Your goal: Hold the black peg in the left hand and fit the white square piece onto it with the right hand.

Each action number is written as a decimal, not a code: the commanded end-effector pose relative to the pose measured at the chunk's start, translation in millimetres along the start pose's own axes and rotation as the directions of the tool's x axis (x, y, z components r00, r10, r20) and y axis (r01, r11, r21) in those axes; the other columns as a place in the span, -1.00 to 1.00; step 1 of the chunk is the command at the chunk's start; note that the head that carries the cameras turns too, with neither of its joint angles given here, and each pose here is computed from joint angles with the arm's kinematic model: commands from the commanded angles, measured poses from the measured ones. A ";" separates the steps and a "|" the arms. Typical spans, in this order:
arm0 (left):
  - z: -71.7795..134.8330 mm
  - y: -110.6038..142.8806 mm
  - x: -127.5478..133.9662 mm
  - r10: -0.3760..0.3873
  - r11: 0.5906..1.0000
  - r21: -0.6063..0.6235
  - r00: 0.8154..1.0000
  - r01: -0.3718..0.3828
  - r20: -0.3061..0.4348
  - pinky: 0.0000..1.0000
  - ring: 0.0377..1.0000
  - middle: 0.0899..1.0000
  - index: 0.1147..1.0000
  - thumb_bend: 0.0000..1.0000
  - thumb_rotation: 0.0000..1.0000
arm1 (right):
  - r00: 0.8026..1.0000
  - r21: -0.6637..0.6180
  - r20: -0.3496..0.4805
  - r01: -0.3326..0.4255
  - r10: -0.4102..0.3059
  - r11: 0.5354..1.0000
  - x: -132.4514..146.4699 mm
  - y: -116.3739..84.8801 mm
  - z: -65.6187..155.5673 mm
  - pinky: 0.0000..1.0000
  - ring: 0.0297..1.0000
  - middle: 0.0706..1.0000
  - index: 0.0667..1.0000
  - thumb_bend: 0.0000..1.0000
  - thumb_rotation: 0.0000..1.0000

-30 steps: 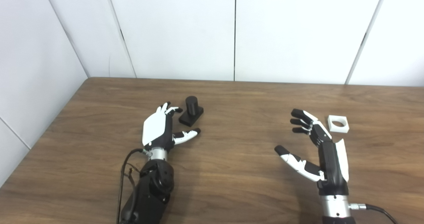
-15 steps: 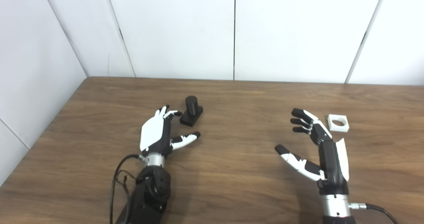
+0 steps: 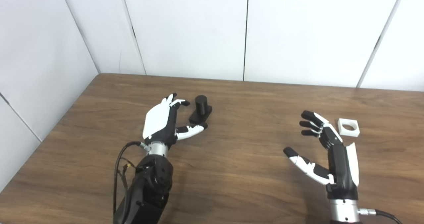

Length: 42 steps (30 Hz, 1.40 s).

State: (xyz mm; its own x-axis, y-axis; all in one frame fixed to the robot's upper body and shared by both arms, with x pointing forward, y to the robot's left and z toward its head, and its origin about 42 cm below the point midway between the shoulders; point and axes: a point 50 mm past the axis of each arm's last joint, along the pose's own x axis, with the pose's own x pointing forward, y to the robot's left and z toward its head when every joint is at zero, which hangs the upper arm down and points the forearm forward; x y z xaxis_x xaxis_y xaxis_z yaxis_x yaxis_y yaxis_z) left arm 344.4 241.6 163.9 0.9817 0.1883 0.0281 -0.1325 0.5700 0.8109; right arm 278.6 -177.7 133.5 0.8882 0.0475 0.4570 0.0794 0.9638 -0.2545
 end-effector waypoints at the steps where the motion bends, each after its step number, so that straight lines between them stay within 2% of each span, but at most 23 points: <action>1: 13.3 23.9 11.0 0.091 0.995 0.022 0.995 -0.092 0.046 0.83 0.95 0.93 0.47 0.56 -0.10 | 0.981 -0.067 -0.188 -0.053 0.039 0.996 -45.0 -14.1 -40.9 0.25 0.44 0.55 0.54 0.29 -0.44; 12: 8.0 26.8 24.5 0.095 0.994 0.051 0.995 -0.095 0.018 0.88 0.96 0.94 0.48 0.58 -0.09 | 0.980 -0.066 -0.197 -0.057 0.042 0.996 -46.6 -13.8 -40.2 0.27 0.44 0.54 0.54 0.30 -0.45; 24: 0.2 10.9 44.9 0.088 0.991 0.104 0.996 -0.086 -0.015 0.69 0.93 0.91 0.48 0.62 -0.06 | 0.980 -0.073 -0.195 -0.054 0.039 0.996 -47.8 -15.6 -39.9 0.26 0.43 0.54 0.53 0.30 -0.44; 34: -2.0 6.0 48.8 0.073 0.993 0.098 0.997 -0.070 -0.024 0.72 0.95 0.93 0.48 0.64 0.00 | 0.980 -0.068 -0.198 -0.051 0.037 0.996 -46.6 -11.0 -37.7 0.28 0.44 0.54 0.53 0.31 -0.45; 42: 3.8 3.1 48.0 0.052 0.995 0.087 0.998 -0.050 -0.024 0.76 0.96 0.94 0.49 0.67 0.08 | 0.982 -0.073 -0.184 -0.053 0.039 0.996 -46.5 -8.5 -37.0 0.27 0.43 0.54 0.53 0.30 -0.48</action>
State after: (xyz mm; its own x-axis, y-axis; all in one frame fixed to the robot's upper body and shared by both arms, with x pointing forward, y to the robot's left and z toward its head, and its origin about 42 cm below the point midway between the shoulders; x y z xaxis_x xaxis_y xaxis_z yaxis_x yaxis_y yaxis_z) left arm 376.6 249.0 144.8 0.9700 0.2419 -0.0245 -0.1054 0.5091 0.8542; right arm 278.6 -176.7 133.2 0.8908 0.0545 0.4511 0.0768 0.9605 -0.2676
